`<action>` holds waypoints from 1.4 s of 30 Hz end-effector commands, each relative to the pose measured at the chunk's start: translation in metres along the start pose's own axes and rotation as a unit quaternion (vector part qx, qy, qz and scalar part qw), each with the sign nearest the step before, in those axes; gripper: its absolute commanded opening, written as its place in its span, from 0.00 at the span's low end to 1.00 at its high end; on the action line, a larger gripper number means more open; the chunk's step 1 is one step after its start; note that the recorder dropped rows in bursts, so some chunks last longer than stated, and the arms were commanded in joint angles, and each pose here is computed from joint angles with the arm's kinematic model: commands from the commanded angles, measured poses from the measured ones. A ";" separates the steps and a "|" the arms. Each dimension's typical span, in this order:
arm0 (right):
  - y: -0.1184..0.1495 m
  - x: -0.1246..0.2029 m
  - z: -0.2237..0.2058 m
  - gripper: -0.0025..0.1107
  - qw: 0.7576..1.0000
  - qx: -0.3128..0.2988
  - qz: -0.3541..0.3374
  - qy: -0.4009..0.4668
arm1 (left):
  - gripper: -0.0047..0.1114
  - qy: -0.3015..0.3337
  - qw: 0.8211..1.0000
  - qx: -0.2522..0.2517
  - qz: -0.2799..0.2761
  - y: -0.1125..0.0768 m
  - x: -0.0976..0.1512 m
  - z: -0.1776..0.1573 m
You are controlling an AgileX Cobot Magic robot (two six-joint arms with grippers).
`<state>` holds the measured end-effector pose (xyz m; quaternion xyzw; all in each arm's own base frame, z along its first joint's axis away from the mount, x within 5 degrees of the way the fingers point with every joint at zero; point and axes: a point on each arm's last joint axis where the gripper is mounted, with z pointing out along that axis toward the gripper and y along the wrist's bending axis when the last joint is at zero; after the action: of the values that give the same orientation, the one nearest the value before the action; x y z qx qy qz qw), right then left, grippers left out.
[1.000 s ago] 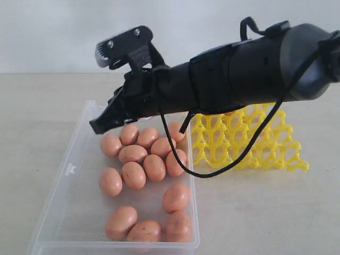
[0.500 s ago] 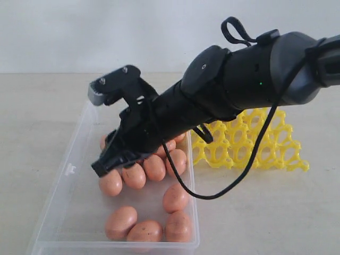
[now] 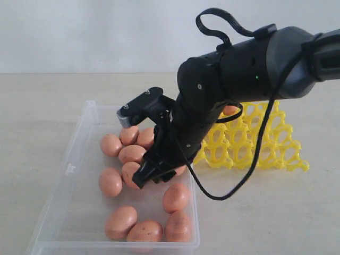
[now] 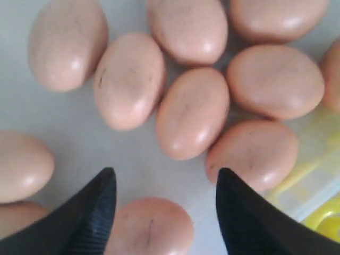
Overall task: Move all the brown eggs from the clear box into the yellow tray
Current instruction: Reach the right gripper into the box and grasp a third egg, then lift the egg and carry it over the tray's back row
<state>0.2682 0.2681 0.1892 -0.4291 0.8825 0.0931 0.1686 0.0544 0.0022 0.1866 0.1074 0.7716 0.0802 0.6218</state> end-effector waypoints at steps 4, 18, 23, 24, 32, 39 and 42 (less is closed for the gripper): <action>-0.006 -0.037 0.002 0.58 1.000 0.004 -0.002 -0.004 | 0.05 0.000 1.000 0.001 0.001 0.000 0.001 0.000; -0.016 -0.026 0.057 0.58 0.996 0.041 0.059 0.061 | 0.05 0.000 1.000 0.001 0.001 0.000 0.001 0.000; -0.016 -0.024 0.065 0.58 0.995 0.038 0.063 0.063 | 0.05 0.000 1.000 0.001 0.001 0.000 0.001 0.000; -0.016 -0.024 0.066 0.57 0.995 0.038 0.063 0.064 | 0.05 0.000 1.000 0.001 0.001 0.000 0.001 0.000; -0.017 -0.030 0.066 0.03 0.998 0.041 0.048 0.030 | 0.05 0.000 1.000 0.001 0.001 0.000 0.001 0.000; -0.016 -0.064 -0.001 0.02 0.989 0.052 0.039 -0.133 | 0.05 0.000 1.000 0.001 0.001 0.000 0.001 0.000; -0.016 -0.054 -0.045 0.02 0.969 0.053 0.094 -0.223 | 0.05 0.000 1.000 0.001 0.001 0.000 0.001 0.000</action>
<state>0.3110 0.2992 0.2380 -0.3386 0.8676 0.1357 0.3379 0.0544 0.0022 0.1866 0.1074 0.7716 0.0802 0.6218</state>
